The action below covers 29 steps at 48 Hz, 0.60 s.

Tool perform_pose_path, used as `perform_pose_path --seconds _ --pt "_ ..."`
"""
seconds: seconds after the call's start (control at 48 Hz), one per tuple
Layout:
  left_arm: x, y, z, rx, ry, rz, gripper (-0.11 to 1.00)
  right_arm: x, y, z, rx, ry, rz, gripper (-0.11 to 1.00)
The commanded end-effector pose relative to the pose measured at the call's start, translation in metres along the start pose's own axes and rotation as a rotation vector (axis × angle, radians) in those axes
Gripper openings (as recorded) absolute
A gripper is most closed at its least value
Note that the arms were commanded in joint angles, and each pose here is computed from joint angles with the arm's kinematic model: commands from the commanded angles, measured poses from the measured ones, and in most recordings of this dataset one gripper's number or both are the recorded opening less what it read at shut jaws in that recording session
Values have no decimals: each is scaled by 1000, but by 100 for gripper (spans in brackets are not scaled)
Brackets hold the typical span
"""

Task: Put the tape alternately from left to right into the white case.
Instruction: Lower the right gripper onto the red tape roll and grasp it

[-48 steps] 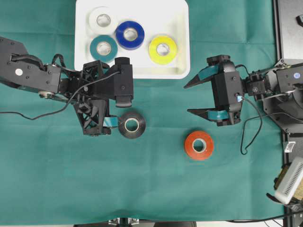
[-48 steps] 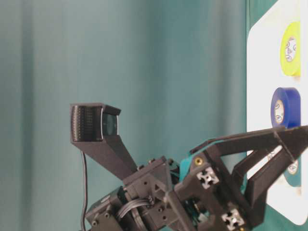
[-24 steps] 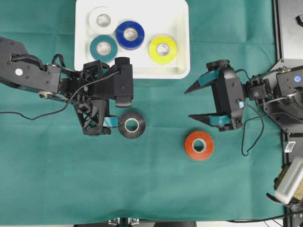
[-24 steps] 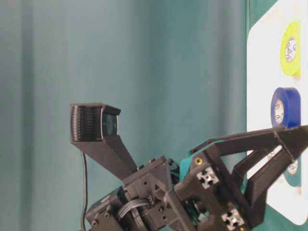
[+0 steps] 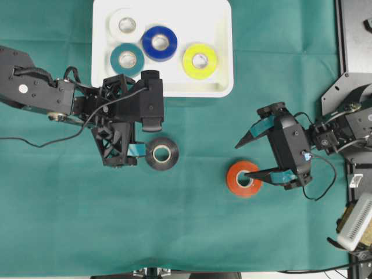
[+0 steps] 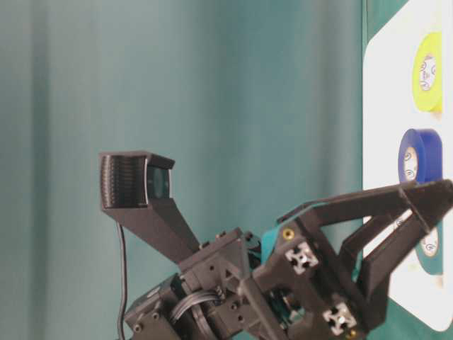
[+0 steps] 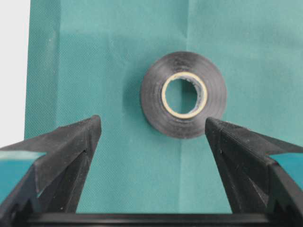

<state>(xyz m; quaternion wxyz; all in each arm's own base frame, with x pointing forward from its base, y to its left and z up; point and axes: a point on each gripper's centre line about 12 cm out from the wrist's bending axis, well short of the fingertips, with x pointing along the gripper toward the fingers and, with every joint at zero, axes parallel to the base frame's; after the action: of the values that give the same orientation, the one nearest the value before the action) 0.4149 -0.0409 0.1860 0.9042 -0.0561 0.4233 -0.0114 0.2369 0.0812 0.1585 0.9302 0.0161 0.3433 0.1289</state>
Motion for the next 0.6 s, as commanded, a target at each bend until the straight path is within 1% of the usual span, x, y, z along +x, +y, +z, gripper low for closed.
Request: perform_pose_path --seconds 0.0,0.25,0.396,0.583 --pt "-14 -4 14 1 -60 -13 61 -2 2 3 0 -10 6 80" --pt "-13 -4 13 1 -63 -13 61 1 2 1 3 8 0 80" --pt "-13 -4 13 1 -62 -13 61 10 0 -7 7 54 -7 80" --pt "-14 -4 14 3 -65 -14 61 23 0 -13 42 109 -17 80"
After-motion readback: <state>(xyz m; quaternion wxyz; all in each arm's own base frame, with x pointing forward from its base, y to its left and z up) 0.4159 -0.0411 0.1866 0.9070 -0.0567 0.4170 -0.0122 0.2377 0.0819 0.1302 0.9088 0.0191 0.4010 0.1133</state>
